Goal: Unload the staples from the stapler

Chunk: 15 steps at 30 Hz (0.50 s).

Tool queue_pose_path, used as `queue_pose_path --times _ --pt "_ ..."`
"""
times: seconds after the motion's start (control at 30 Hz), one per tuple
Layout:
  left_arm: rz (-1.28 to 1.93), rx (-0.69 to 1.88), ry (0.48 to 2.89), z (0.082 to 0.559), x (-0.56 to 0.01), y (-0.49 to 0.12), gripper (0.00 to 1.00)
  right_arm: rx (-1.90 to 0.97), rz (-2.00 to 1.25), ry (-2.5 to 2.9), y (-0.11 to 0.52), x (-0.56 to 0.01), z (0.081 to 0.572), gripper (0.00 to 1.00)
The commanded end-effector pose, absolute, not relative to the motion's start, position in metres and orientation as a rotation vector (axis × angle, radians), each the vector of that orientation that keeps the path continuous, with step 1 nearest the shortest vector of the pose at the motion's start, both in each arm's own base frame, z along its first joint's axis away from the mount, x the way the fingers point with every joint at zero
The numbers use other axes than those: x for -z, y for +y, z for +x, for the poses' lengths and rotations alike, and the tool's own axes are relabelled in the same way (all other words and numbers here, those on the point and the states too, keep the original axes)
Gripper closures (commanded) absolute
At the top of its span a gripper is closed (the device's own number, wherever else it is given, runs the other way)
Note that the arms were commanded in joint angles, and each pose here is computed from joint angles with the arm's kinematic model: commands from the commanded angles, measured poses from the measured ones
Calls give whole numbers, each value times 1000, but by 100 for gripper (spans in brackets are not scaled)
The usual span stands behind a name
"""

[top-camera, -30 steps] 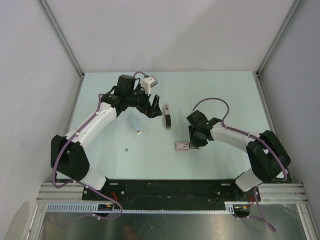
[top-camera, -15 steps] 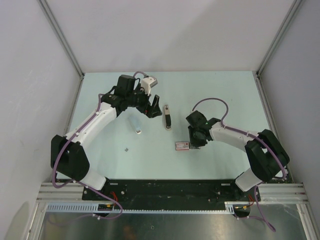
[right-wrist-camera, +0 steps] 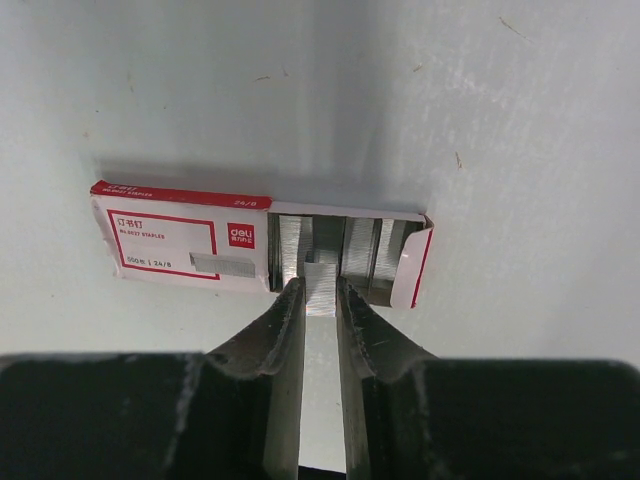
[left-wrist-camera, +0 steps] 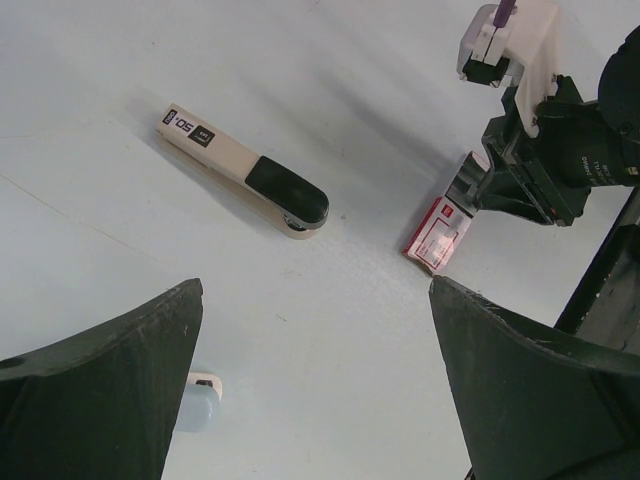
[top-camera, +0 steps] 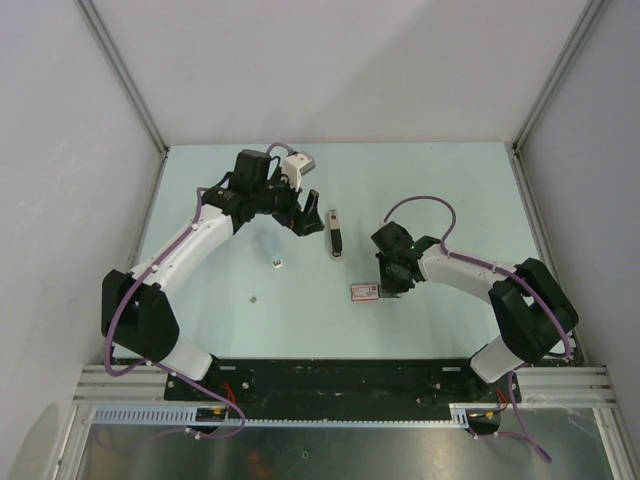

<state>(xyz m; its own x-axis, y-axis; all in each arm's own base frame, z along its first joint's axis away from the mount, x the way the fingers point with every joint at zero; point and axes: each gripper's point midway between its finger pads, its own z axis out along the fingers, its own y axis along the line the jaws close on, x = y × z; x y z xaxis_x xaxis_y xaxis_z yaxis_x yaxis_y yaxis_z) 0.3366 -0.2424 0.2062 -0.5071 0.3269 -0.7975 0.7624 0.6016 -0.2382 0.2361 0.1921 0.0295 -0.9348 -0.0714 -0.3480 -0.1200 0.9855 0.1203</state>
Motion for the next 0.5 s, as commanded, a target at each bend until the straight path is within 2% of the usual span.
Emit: queue_pose_path --times 0.0,0.47 --pt "929 737 2020 331 -218 -242 0 -203 -138 2723 194 -46 245 82" --pt "930 748 2016 330 -220 -243 0 -193 -132 2718 189 -52 244 82"
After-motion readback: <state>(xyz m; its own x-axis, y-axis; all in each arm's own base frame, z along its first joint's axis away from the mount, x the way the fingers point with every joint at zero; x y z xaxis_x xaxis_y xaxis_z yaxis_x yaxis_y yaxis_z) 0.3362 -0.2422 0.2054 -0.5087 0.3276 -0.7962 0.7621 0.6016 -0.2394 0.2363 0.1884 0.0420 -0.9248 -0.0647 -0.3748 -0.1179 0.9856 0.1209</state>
